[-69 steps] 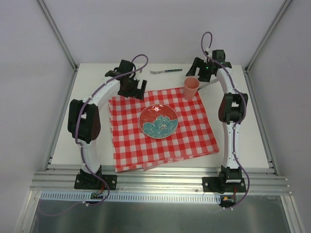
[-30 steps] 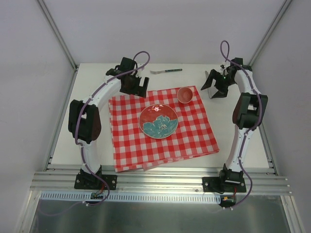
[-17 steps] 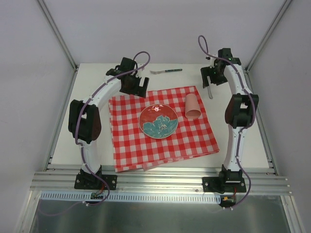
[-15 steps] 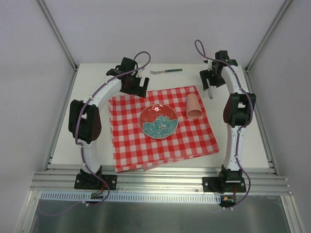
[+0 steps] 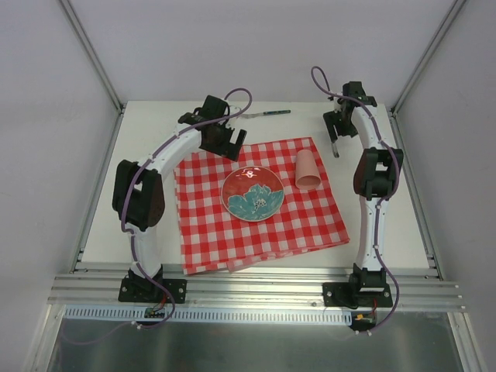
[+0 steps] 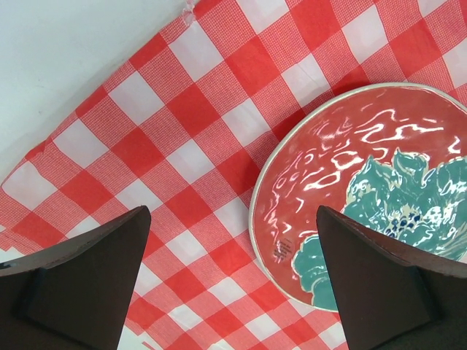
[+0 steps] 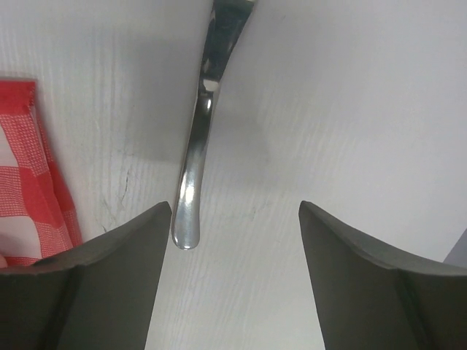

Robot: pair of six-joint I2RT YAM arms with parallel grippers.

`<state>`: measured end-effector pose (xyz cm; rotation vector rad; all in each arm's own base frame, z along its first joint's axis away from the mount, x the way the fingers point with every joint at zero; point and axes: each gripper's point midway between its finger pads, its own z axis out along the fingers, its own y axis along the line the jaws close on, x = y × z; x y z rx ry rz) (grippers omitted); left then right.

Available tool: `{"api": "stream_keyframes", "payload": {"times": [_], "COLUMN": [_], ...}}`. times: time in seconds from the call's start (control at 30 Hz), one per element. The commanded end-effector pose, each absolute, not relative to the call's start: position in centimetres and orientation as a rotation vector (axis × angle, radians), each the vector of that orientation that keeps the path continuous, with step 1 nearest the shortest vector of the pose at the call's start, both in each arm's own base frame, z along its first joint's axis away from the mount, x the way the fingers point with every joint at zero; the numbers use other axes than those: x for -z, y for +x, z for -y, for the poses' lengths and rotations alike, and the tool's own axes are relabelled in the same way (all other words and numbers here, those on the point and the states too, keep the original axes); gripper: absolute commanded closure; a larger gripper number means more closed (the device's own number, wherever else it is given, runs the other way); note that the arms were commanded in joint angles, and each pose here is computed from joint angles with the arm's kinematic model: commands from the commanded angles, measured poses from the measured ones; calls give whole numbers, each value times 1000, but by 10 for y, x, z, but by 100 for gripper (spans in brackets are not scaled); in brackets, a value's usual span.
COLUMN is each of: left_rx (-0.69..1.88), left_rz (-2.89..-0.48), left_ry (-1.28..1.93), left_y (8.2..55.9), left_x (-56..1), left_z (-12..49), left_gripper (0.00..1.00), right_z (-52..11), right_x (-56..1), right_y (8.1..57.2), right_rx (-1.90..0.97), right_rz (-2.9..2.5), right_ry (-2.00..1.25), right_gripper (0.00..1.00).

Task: Set the dinner table for one person

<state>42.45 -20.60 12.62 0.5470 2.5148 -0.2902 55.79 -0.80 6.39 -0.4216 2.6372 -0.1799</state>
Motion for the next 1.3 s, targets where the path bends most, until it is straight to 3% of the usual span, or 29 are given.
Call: {"api": "stream_keyframes", "payload": {"times": [0.0, 0.37, 0.93, 1.0, 1.1, 1.13, 1.27], "left_rx": [279, 276, 264, 264, 263, 264, 263], "left_rz": [-2465, -2458, -2455, -2455, -2455, -2453, -2456], "left_ry": [560, 579, 603, 609, 610, 607, 612], "left_y": [424, 424, 421, 419, 418, 418, 415], "left_x": [-146, -146, -145, -145, -145, -146, -146], "left_z": [207, 215, 220, 221, 221, 221, 220], "left_gripper": [1, 1, 1, 1, 1, 1, 1], "right_z": [-5, -36, -34, -31, -24, -22, -13], "right_x": [-74, -47, -21, -19, -14, -13, -8], "right_y": [571, 557, 560, 559, 558, 556, 547], "right_rx": [111, -79, -66, -61, -42, -34, -2], "right_rz": [-2589, -2661, -2690, -2695, -2710, -2720, -2752], "right_ry": [-400, -418, -421, -419, -417, -418, -429], "right_gripper": [26, 28, 47, 53, 77, 99, 100]}}
